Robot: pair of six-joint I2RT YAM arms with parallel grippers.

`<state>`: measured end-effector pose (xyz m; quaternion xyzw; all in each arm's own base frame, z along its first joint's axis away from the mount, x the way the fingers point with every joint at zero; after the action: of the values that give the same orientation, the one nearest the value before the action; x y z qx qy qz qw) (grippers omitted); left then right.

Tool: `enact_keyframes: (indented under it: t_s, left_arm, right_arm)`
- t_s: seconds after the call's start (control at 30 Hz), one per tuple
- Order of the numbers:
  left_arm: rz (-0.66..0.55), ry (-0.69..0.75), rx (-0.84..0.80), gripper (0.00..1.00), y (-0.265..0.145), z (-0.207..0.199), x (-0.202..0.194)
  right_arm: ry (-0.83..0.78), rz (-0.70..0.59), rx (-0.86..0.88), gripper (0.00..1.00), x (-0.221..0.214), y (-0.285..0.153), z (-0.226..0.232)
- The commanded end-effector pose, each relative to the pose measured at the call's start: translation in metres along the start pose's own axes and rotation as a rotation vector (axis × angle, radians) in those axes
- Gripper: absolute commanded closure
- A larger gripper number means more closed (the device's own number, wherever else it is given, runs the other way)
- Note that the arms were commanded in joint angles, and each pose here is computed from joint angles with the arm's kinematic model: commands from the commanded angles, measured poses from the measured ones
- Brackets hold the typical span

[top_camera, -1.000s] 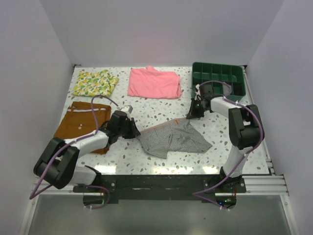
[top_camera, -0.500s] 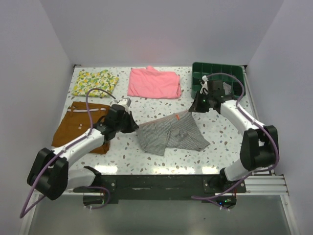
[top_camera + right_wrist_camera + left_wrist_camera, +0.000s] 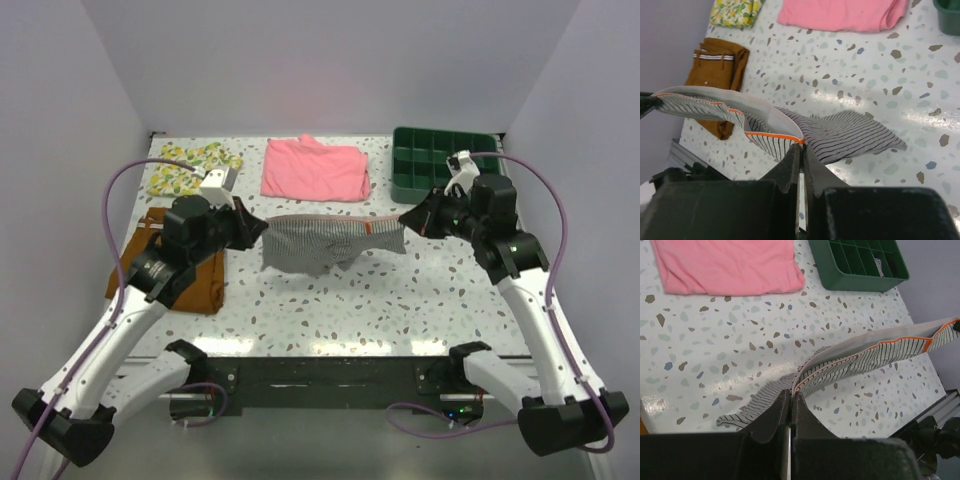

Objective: Roll the underwear
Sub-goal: Flatten out the underwear at the center of the board.

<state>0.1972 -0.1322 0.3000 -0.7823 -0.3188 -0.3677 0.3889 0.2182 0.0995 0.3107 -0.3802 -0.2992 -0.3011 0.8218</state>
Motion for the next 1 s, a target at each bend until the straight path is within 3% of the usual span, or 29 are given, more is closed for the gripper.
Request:
enact_keyframes:
  t_s: [0.0,0.27,0.4,0.47,0.57,0.73,0.97]
  left_arm:
    - [0.048,0.034,-0.028,1.0,-0.023,-0.006,0.001]
    - [0.099,0.001,-0.057,1.0,-0.065,-0.016,0.001]
    - [0.14,-0.038,-0.077,1.0,-0.078,-0.022,0.001]
    - [0.227,-0.051,-0.041,1.0,-0.069,-0.018,-0.007]
    - [0.258,-0.046,0.039,1.0,-0.049,-0.009,-0.011]
    - [0.346,-0.025,0.15,1.0,0.004,0.012,-0.031]
    - [0.404,0.034,0.243,1.0,0.09,0.035,-0.034]
  right_arm:
    - [0.019,0.05,0.076,1.0,-0.012,-0.025,0.016]
    - [-0.057,-0.037,0.175,1.0,-0.009,-0.078,0.044]
    - [-0.039,-0.017,0.157,1.0,-0.01,-0.087,0.047]
    - [0.0,-0.016,0.032,1.0,-0.01,-0.08,0.034]
    - [0.033,0.088,-0.079,1.0,-0.019,-0.055,0.013]
    - [0.076,0.216,-0.188,1.0,-0.026,0.003,-0.02]
    - [0.061,0.279,-0.285,0.99,-0.009,0.085,-0.056]
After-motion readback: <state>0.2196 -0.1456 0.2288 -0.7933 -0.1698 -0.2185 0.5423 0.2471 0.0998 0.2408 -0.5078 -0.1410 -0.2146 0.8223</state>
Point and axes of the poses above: each gripper's point midway between its finger pads, its own y axis out along the fingers, its own z axis along the line the jaws close on, x = y × z, the point moved 8 cm from there along -y, back along the fingers
